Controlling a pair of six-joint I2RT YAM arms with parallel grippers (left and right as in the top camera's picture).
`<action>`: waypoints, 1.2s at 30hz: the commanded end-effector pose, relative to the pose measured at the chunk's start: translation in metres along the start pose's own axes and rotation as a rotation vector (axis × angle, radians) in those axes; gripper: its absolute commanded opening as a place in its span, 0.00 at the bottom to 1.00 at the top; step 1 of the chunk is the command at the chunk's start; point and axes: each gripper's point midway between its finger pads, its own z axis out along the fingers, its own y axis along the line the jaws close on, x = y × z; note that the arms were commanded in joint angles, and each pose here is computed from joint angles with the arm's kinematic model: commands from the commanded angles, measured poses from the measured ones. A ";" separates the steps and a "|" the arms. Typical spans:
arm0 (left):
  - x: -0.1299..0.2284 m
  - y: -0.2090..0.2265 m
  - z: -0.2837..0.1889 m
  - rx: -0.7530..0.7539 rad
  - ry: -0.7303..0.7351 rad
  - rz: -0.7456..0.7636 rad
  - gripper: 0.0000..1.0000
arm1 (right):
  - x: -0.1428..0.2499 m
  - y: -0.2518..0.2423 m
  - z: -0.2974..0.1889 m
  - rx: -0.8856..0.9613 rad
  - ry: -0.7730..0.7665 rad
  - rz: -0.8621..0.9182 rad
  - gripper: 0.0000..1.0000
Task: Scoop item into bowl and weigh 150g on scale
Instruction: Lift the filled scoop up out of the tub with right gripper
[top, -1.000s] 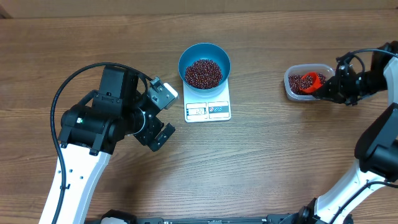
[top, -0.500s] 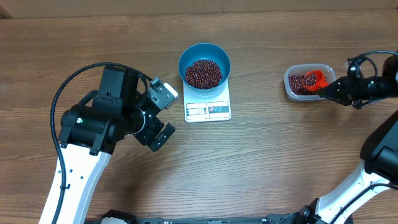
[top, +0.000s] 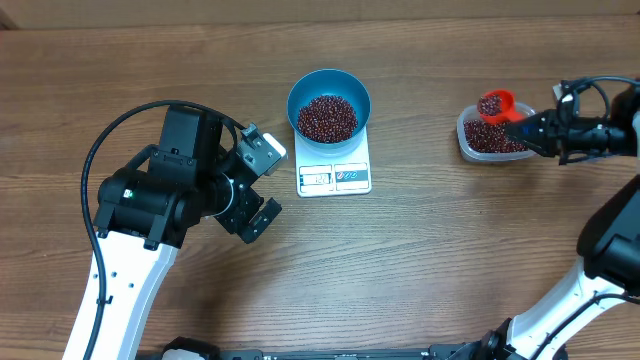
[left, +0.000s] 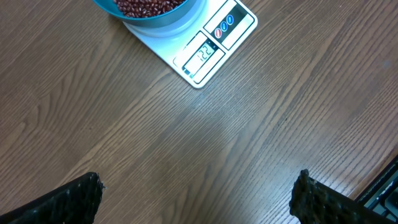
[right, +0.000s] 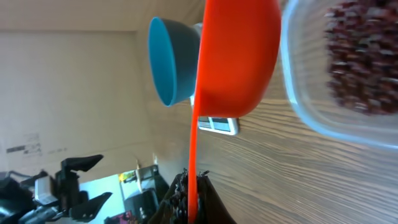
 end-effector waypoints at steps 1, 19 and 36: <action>-0.002 -0.001 0.002 0.017 -0.006 -0.015 1.00 | -0.008 0.024 0.008 -0.086 -0.020 -0.047 0.04; -0.002 -0.001 0.002 0.017 -0.006 -0.015 1.00 | 0.002 0.077 0.061 -0.249 0.064 -0.118 0.04; -0.002 -0.001 0.002 0.017 -0.006 -0.015 1.00 | 0.010 0.111 0.088 -0.369 0.101 -0.158 0.04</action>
